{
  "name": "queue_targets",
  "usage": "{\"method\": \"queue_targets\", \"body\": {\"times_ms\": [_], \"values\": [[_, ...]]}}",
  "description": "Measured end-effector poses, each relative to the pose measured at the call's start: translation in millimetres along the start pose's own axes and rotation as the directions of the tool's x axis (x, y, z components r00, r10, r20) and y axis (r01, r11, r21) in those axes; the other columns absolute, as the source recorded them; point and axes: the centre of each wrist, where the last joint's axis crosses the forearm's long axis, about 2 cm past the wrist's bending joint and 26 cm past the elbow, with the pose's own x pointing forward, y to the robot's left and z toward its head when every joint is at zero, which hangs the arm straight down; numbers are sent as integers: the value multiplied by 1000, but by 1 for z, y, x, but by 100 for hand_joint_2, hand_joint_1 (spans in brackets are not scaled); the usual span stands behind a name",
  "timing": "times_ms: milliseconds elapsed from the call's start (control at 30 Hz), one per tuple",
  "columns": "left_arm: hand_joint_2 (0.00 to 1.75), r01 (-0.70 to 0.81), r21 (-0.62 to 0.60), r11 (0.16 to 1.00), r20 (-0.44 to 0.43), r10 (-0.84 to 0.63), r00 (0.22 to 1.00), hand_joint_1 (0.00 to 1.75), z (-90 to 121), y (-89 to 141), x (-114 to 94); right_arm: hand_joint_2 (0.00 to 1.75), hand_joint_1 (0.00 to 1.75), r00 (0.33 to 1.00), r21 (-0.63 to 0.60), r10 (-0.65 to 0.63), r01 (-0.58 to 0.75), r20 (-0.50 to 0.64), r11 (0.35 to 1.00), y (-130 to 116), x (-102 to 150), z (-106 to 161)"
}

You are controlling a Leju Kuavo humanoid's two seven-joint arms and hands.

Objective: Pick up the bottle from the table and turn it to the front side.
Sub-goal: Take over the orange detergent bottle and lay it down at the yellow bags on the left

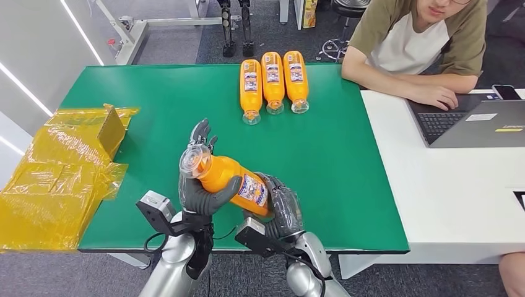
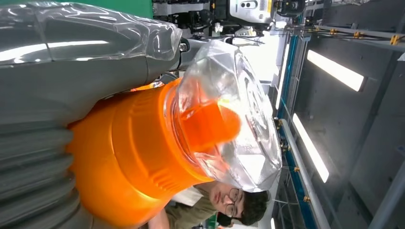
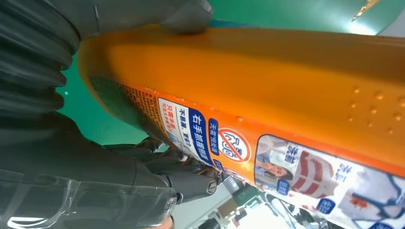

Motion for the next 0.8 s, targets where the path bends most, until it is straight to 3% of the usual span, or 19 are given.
{"method": "queue_targets", "body": {"times_ms": [200, 233, 333, 367, 800], "values": [[175, 2, -15, 1000, -5, -2, 1000, 0, 0, 0, 0, 175, 175, 999, 43, 37, -38, 20, 998, -2, -1, -3], [175, 2, -20, 1000, -6, -2, 1000, 36, 0, 0, 0, 175, 175, 999, 47, 41, -42, 22, 998, -2, -1, -4], [175, 4, -35, 999, -8, -4, 1000, 167, 0, 0, 0, 175, 175, 998, 55, 48, -49, 27, 997, -3, -2, -4], [175, 4, -39, 999, -8, -5, 1000, 175, 0, 0, 0, 175, 175, 998, 56, 48, -50, 29, 997, -3, -2, -4], [175, -2, -80, 997, -7, 2, 1000, 175, 0, -1, 0, 175, 175, 996, 49, 82, -83, 33, 995, -4, -2, -4]]}}
